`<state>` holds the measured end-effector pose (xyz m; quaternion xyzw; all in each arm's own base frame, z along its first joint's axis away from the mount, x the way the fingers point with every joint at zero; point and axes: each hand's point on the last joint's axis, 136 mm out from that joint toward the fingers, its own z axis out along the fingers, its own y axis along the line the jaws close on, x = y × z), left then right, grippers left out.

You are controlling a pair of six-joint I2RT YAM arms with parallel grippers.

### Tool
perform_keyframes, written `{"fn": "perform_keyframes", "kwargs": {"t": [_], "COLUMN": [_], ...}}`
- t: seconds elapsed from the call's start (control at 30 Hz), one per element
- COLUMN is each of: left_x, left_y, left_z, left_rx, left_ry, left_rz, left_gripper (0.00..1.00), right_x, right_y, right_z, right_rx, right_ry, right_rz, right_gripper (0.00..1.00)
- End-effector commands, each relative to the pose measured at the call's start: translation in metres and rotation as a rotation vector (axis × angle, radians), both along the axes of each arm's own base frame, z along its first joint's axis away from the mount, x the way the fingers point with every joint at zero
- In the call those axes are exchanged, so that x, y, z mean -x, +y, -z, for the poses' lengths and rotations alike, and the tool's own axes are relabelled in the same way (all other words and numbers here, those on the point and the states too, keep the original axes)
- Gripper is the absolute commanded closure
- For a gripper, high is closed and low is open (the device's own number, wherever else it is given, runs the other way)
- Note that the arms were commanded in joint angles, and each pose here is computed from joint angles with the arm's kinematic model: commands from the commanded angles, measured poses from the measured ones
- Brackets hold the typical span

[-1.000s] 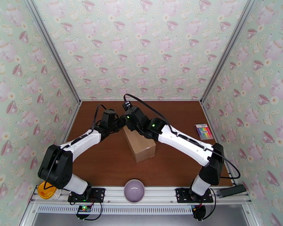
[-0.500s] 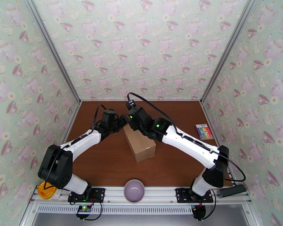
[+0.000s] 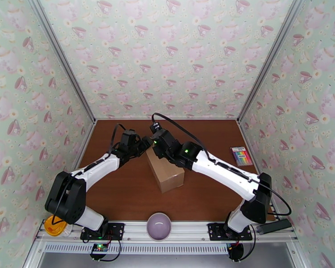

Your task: Unpack the express box

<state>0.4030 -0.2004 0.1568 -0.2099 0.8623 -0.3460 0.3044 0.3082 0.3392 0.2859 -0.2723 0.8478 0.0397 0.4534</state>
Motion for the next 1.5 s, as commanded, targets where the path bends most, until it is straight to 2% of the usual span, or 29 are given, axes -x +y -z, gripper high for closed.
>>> {"fn": "perform_keyframes", "kwargs": {"t": [0.0,0.97,1.2,1.27,1.47], "left_x": [0.013,0.013,0.013,0.007,0.008], "left_y": [0.002,0.002,0.002,0.0,0.001], "left_z": [0.025,0.022,0.02,0.007,-0.002], "left_rx": [-0.044,-0.038,-0.038,-0.025,-0.03], "left_ry": [0.104,0.101,0.099,0.071,0.054], "left_rz": [0.001,-0.004,-0.005,-0.005,-0.001], "left_gripper": [0.31,0.31,0.31,0.31,0.31], "right_x": [0.005,0.0,0.0,0.0,0.001], "right_y": [0.003,0.006,0.0,0.0,0.001], "right_z": [-0.013,0.023,0.039,0.042,0.048], "right_rx": [-0.045,0.05,0.108,0.114,0.117], "right_ry": [-0.008,0.024,0.031,0.032,0.036], "right_rz": [-0.009,-0.004,0.006,0.006,-0.009], "right_gripper": [1.0,1.0,1.0,1.0,1.0]}}
